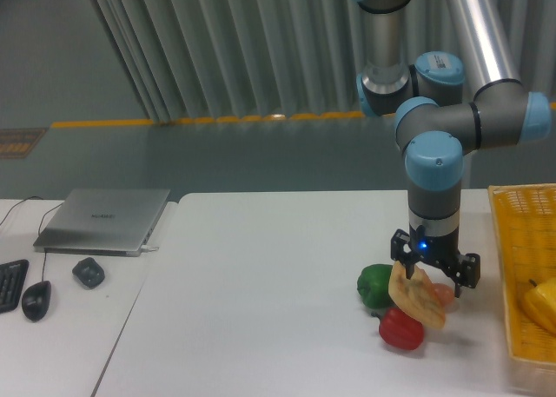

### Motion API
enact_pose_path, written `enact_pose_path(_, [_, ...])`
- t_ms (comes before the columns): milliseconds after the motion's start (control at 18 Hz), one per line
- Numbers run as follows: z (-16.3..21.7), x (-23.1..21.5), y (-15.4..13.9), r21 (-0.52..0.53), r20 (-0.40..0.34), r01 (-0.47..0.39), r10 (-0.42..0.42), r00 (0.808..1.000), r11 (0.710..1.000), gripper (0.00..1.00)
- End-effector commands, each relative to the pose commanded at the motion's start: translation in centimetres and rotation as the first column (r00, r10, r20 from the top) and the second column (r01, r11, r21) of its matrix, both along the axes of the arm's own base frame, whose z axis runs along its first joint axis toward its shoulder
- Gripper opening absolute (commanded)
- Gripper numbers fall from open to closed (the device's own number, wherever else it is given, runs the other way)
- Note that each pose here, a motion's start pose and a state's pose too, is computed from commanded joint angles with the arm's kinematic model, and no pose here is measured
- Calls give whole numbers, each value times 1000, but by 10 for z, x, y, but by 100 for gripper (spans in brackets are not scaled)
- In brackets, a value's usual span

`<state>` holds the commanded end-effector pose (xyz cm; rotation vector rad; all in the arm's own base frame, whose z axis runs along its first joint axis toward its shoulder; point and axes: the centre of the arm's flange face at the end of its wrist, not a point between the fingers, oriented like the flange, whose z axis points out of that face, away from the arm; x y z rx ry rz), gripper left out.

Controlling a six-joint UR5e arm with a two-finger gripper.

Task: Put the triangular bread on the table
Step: 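Lower the bread beside the peppers and open the gripper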

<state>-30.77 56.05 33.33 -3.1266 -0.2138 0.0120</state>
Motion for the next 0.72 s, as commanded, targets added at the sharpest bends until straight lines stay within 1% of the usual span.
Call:
enact_pose_path(333, [12,-19,-10,13,-20,-11,11,1000,1000,100])
enact_pose_path(389, [14,-21,-13,-5,-46,11,-11,999,1000,100])
enact_pose_path(500, [21,-27,-21,-52,-92,85,-89,992,995,100])
enact_pose_path(556, [24,-28,-23,-58,-97,108,-114,989,992,100])
enact_pose_path(667, [23,-39,-32,-63,-94,112,-117,989,992,100])
enact_pose_path(722, [22,-41,-33,-67,-94,129,-135,986,989,100])
